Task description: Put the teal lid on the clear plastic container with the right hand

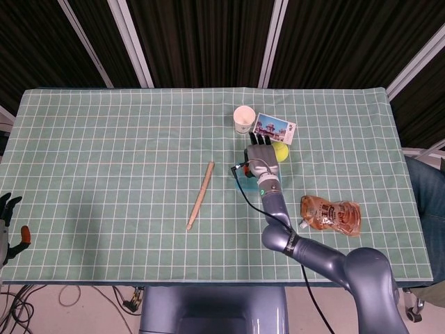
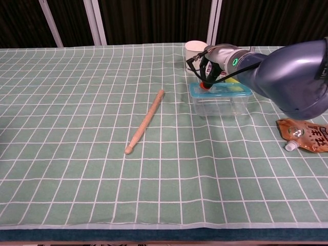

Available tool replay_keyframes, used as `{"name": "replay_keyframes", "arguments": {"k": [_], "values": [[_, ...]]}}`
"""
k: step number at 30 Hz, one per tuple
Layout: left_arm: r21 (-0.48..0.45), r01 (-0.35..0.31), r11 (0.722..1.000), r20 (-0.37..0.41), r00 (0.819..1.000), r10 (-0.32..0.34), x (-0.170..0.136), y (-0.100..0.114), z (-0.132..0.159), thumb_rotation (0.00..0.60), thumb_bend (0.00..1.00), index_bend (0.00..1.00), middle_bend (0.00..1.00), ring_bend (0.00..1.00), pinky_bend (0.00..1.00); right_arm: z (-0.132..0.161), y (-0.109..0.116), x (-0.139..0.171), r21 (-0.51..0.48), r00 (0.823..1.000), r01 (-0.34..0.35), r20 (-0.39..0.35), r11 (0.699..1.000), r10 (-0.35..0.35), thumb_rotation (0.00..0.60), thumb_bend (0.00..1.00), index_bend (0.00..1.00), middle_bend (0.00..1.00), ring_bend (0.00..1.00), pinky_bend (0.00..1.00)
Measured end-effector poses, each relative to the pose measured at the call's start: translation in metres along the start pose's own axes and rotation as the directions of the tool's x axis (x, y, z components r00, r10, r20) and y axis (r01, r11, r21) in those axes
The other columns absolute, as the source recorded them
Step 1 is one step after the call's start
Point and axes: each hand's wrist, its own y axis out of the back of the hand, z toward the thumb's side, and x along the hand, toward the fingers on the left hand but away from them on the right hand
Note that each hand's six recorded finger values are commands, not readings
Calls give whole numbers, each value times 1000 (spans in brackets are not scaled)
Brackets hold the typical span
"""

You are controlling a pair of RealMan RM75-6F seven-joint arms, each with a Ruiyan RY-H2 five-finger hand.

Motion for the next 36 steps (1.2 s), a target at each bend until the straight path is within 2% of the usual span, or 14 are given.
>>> {"name": "replay_keyframes", "arguments": {"k": [10,24,36], "values": [[0,0,1000,1,1000,0,0,0,0,600,568,114,0,0,0,1,10,0,-48,998,62,-3,997,-62,600,641,717,44,0,0],[1,0,1000,1,1000,0,0,0,0,600,568,115,0,0,0,2,3,1,-61,998,53,-13,997,-54,600,640,717,44,0,0],[2,1,1000,0,1000,-1,0,0,0,600,568,115,0,0,0,4,1,4,-83,997,76,-25,994,-79,600,641,716,44,0,0]]}}
